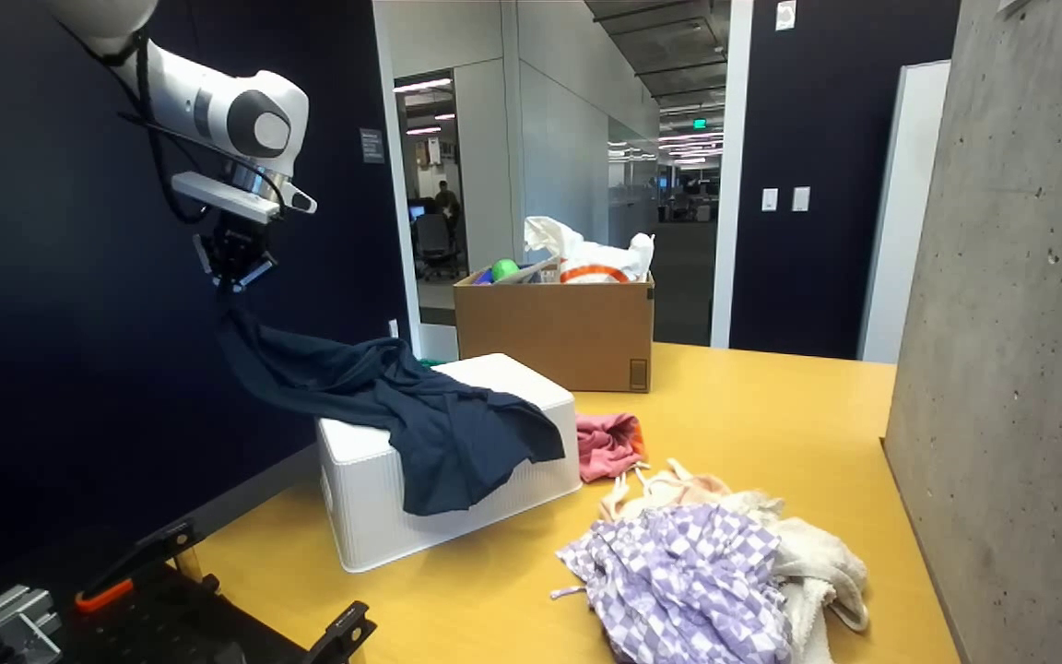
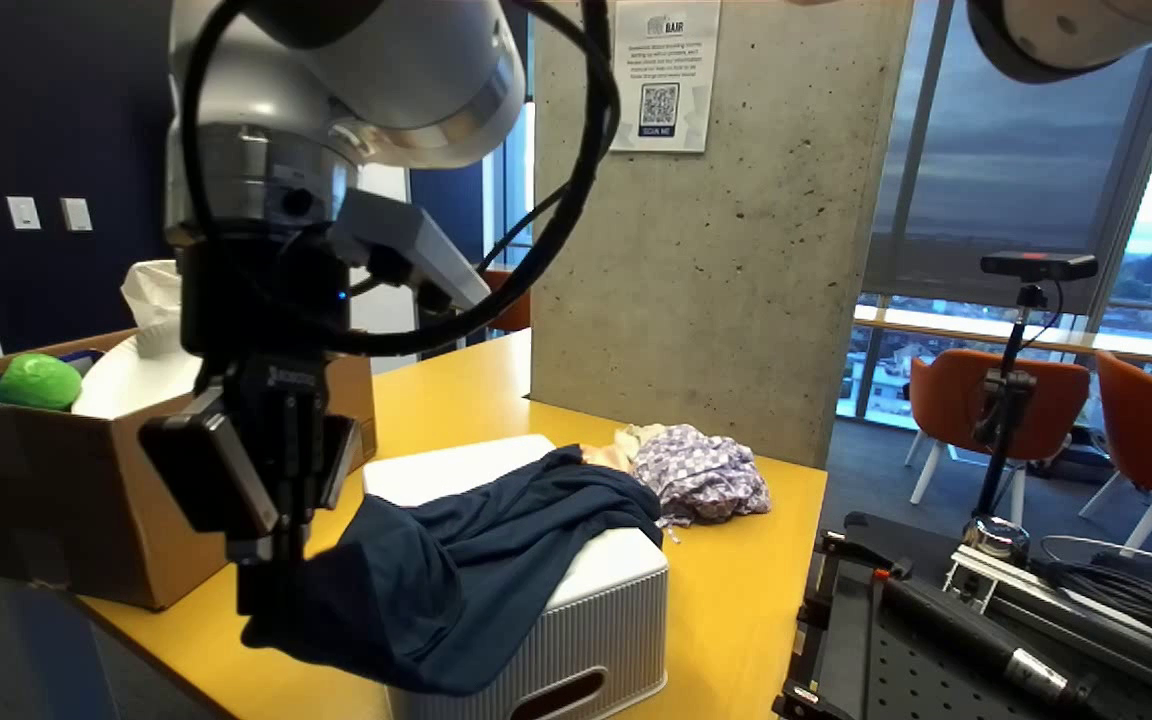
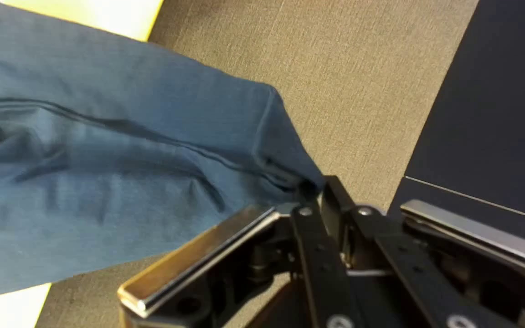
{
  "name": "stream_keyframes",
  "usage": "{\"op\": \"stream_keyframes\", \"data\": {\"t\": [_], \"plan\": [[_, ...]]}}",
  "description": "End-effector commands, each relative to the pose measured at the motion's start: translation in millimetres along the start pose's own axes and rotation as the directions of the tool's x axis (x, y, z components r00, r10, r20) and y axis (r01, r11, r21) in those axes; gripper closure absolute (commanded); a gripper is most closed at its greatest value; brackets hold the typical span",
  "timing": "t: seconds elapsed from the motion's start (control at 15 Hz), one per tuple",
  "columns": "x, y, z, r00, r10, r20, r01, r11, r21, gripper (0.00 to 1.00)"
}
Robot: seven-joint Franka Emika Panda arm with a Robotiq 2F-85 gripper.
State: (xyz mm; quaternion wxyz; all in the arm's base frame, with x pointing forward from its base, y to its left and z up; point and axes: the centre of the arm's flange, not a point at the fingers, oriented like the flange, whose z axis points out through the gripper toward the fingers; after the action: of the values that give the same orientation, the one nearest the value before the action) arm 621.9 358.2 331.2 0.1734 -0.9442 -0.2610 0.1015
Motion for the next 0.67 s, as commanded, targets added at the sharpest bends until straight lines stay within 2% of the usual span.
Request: {"op": "stream_keyframes", "data": {"t": [0.0,0.27,0.47,0.6], "plan": [[-62,18,-16,0.998,0.064,0.022,-0.064,0.998,-0.02,0.57],[-91,72,-41,0.988,0.151,0.009,-0.151,0.986,-0.07,0.27],[-119,124,-73,0.971,0.237,-0.029,-0.239,0.967,-0.093,0.06],[-136,159,-96,0.955,0.291,-0.059,-0.295,0.952,-0.086,0.0]]}}
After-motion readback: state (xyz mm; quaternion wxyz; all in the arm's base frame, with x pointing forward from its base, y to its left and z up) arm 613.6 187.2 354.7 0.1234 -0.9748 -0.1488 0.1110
